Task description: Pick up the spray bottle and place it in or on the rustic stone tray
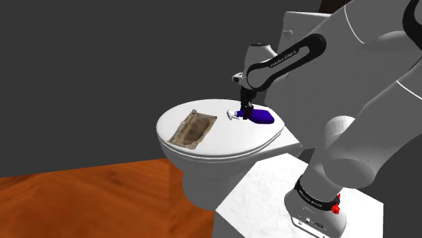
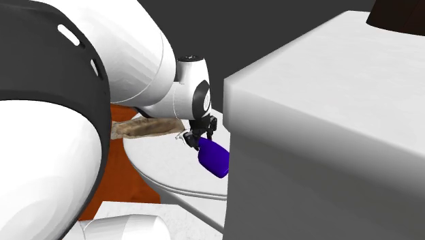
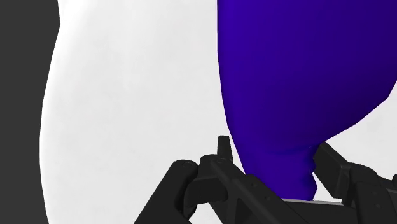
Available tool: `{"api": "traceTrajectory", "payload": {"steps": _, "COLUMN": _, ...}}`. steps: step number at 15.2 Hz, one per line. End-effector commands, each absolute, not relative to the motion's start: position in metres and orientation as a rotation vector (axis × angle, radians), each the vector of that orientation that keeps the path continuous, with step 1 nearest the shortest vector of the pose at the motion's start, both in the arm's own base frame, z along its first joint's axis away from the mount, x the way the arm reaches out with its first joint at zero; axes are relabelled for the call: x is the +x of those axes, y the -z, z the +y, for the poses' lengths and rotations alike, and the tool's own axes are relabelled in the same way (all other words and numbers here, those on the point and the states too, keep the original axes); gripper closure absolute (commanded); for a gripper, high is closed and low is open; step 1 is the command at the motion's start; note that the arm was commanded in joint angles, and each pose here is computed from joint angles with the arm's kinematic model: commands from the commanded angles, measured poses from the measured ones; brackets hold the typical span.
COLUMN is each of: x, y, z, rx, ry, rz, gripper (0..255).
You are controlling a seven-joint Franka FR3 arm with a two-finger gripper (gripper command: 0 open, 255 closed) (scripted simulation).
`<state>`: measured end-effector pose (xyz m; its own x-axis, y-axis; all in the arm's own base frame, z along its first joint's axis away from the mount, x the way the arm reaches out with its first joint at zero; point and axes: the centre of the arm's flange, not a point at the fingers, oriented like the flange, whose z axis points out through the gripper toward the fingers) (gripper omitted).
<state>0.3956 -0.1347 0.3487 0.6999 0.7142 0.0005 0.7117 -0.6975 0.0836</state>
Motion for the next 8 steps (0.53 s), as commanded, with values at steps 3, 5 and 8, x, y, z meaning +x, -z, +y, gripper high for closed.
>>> {"api": "traceTrajectory", "payload": {"steps": 3, "x": 0.396, "y": -0.369, "z": -0.135, "rx": 2.825, "ry": -0.05, "rz": 1.187, "gripper": 255}}
{"api": "traceTrajectory", "payload": {"steps": 5, "x": 0.396, "y": -0.38, "z": -0.135, "rx": 2.825, "ry": -0.05, "rz": 1.187, "gripper": 255}}
{"api": "traceTrajectory", "payload": {"steps": 8, "x": 0.396, "y": -0.396, "z": -0.135, "rx": 2.825, "ry": -0.05, "rz": 1.187, "gripper": 255}}
